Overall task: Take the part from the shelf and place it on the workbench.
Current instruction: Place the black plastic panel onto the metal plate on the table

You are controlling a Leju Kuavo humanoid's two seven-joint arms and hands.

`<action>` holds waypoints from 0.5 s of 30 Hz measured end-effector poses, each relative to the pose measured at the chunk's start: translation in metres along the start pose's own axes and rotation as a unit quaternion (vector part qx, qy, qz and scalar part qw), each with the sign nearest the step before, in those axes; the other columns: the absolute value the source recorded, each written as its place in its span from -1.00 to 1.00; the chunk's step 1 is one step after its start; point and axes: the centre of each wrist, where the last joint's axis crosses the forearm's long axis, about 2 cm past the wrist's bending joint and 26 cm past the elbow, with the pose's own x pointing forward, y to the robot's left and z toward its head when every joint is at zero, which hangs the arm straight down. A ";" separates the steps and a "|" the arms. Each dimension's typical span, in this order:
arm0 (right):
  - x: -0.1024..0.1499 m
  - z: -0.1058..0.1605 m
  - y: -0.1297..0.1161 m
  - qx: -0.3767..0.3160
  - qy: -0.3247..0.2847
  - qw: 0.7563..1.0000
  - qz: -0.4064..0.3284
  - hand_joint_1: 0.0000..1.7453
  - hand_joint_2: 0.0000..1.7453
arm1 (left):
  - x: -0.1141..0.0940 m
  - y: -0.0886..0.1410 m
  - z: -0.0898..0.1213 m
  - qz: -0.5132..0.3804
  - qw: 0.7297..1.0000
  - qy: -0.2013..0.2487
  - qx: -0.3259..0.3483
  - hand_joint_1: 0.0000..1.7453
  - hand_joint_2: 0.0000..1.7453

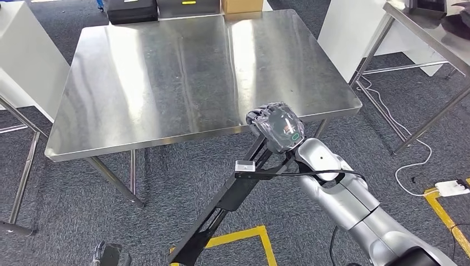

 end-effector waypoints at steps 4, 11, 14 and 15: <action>-0.005 0.002 -0.002 -0.005 0.007 1.000 0.003 0.86 1.00 | 0.000 0.000 -0.001 -0.002 1.000 -0.001 0.001 -1.00 1.00; -0.006 0.001 -0.008 -0.013 0.008 1.000 0.010 0.86 1.00 | 0.000 0.001 0.000 -0.002 1.000 0.003 0.003 -1.00 1.00; -0.005 0.002 -0.007 -0.009 0.008 1.000 0.010 0.86 1.00 | 0.000 0.001 0.000 -0.002 1.000 0.003 0.004 -1.00 1.00; -0.005 0.002 -0.006 -0.008 0.009 1.000 0.009 0.86 1.00 | 0.000 0.001 0.000 -0.002 1.000 0.002 0.004 -1.00 1.00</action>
